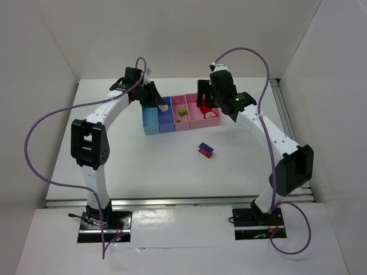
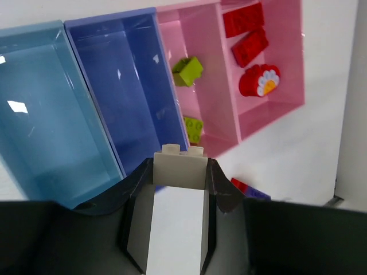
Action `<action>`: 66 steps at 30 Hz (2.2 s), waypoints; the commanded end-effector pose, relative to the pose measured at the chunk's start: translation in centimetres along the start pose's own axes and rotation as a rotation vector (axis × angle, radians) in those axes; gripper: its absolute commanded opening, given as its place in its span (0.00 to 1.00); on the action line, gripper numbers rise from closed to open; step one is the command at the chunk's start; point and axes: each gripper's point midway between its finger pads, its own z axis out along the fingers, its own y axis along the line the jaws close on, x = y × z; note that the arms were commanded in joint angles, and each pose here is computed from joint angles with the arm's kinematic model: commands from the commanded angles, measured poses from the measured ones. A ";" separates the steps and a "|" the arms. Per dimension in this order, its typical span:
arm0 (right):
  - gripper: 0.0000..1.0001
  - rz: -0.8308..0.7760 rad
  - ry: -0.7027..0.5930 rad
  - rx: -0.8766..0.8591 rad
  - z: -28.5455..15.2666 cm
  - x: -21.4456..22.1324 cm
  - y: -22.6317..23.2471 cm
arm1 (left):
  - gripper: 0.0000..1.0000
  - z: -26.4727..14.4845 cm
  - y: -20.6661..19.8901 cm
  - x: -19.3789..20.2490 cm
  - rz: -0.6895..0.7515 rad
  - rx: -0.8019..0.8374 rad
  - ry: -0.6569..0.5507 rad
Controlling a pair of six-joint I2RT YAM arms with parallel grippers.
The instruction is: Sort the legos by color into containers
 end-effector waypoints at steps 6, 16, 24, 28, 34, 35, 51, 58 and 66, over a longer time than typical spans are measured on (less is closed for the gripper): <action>0.82 0.031 0.021 0.101 -3.0 1.1 -2.9 | 0.46 4.6 0.9 -1.7 -0.029 -0.093 0.007; 0.85 0.040 0.227 0.089 -2.4 8.9 -3.8 | 0.95 2.0 -1.0 -3.1 0.030 -0.095 -0.032; 1.00 -0.110 0.533 0.015 -0.4 16.7 -2.3 | 0.92 -3.4 -6.1 -4.0 0.143 0.065 -0.059; 0.96 -0.260 0.583 0.038 0.7 17.4 -2.1 | 0.91 -4.7 -6.7 -4.1 0.158 0.072 -0.071; 0.94 -0.347 0.649 -0.043 0.7 20.0 -0.7 | 0.88 -4.5 -6.4 -3.8 0.154 0.068 -0.062; 0.92 -0.348 0.656 -0.042 0.8 20.5 -0.9 | 0.88 -4.5 -6.6 -3.7 0.155 0.076 -0.058; 0.63 -0.369 0.721 -0.070 1.4 24.0 -1.8 | 0.86 -4.4 -6.7 -3.2 0.152 0.097 -0.038; 0.32 -0.341 0.689 -0.087 1.5 22.9 -1.3 | 0.85 -4.0 -6.4 -2.8 0.136 0.090 -0.022; 0.19 -0.204 0.452 -0.297 -1.8 12.4 3.0 | 0.85 -6.3 -7.2 -2.3 0.224 0.217 0.021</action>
